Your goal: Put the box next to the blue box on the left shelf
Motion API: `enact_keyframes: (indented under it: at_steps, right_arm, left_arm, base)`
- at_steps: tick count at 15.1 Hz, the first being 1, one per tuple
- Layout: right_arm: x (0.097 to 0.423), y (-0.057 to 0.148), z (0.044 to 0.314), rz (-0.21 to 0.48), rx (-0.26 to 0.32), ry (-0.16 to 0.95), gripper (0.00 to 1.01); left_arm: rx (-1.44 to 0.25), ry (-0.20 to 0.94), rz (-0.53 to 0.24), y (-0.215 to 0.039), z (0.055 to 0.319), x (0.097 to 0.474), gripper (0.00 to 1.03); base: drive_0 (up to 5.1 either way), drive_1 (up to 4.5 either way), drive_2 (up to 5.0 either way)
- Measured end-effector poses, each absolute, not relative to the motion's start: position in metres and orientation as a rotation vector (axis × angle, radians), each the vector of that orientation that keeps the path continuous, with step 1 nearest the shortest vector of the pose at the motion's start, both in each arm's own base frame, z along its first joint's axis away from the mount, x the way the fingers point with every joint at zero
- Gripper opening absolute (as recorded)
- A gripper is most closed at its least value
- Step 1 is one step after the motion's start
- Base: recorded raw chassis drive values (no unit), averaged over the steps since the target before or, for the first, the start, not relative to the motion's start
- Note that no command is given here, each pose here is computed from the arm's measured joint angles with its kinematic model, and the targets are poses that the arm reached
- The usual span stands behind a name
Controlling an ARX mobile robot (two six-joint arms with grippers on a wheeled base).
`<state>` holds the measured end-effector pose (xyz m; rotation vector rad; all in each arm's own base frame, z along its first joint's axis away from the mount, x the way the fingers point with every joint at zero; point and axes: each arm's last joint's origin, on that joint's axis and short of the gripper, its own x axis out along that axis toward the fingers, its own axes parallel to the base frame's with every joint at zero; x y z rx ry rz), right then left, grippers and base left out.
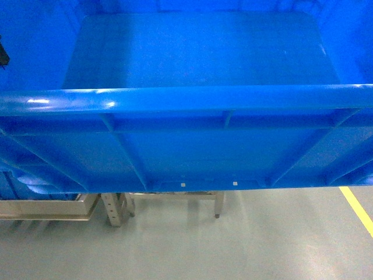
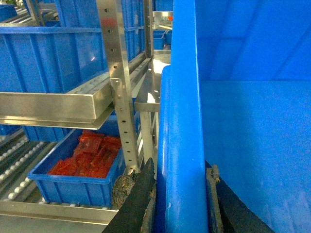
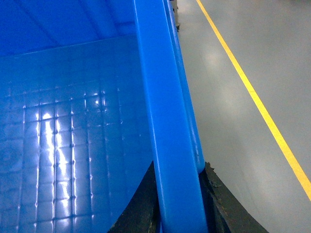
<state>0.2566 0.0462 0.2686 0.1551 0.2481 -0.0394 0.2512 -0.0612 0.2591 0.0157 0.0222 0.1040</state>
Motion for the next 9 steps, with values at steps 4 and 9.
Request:
enact_keyframes:
  at_steps: [4, 9]
  right_arm:
    - [0.2566, 0.0463, 0.2685, -0.037, 0.155, 0.249, 0.15]
    - [0.2566, 0.0465, 0.2688, -0.036, 0.156, 0.246, 0.15]
  left_arm:
    - [0.016, 0.025, 0.105, -0.0611, 0.2588, 0.2512, 0.17]
    - [0.016, 0.023, 0.106, -0.0608, 0.2592, 0.2511, 0.17]
  base:
    - [-4.9, 1.41, 3.4]
    - [-4.9, 1.34, 3.3]
